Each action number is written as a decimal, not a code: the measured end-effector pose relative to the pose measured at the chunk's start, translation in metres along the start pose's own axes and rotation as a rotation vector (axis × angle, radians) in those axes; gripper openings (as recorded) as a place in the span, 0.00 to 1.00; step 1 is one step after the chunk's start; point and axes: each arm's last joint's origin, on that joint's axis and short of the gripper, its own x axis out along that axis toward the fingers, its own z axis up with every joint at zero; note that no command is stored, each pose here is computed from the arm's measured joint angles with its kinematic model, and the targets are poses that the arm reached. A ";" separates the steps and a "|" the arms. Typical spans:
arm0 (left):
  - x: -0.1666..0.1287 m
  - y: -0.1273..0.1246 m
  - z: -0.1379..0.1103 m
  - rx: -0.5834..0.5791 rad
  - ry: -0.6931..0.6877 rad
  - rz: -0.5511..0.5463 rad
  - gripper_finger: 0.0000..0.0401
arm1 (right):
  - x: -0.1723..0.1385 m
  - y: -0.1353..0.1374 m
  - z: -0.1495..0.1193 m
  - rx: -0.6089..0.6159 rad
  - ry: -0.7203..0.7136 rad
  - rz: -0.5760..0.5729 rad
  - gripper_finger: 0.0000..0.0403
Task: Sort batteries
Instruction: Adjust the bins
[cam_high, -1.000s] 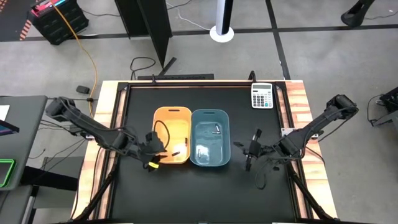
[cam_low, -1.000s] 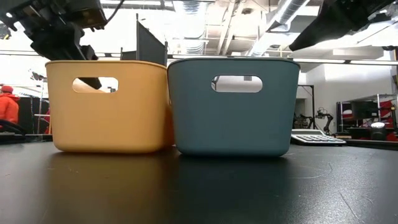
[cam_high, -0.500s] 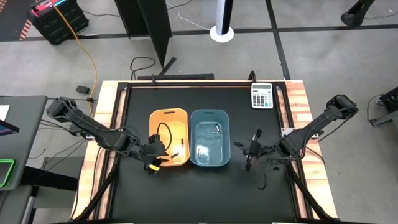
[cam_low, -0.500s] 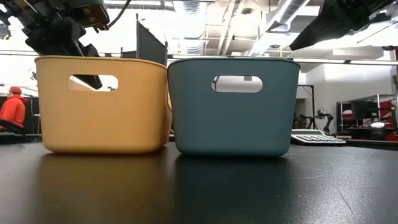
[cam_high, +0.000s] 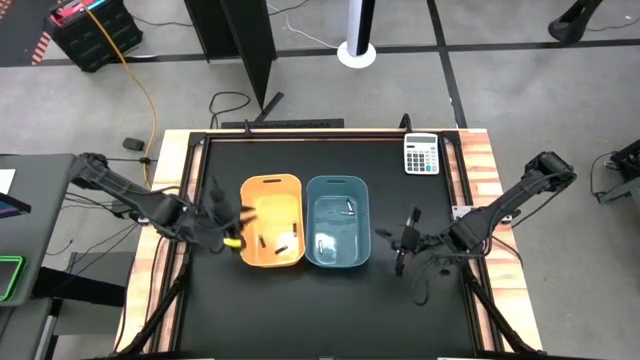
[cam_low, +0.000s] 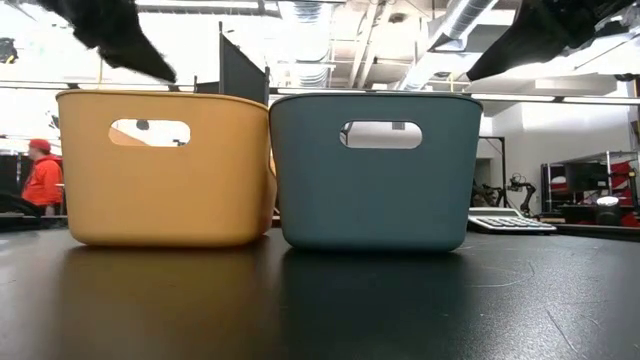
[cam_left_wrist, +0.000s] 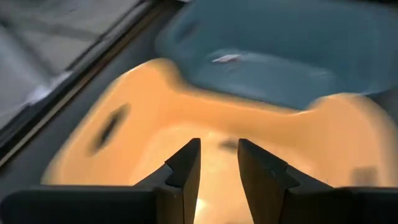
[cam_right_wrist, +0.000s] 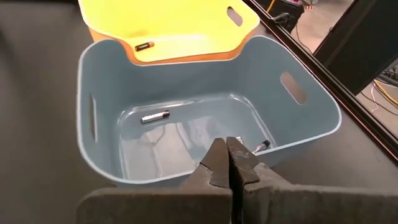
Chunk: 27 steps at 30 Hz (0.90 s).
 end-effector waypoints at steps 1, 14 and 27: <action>-0.003 0.007 -0.004 -0.023 0.016 0.052 0.25 | -0.001 0.001 0.000 -0.001 -0.001 0.004 0.00; -0.016 0.051 -0.031 -0.211 0.195 0.375 0.22 | -0.003 0.003 -0.001 -0.007 -0.003 0.017 0.00; 0.023 0.040 -0.030 -0.096 0.389 0.355 0.22 | -0.003 0.003 0.000 0.002 -0.016 0.010 0.00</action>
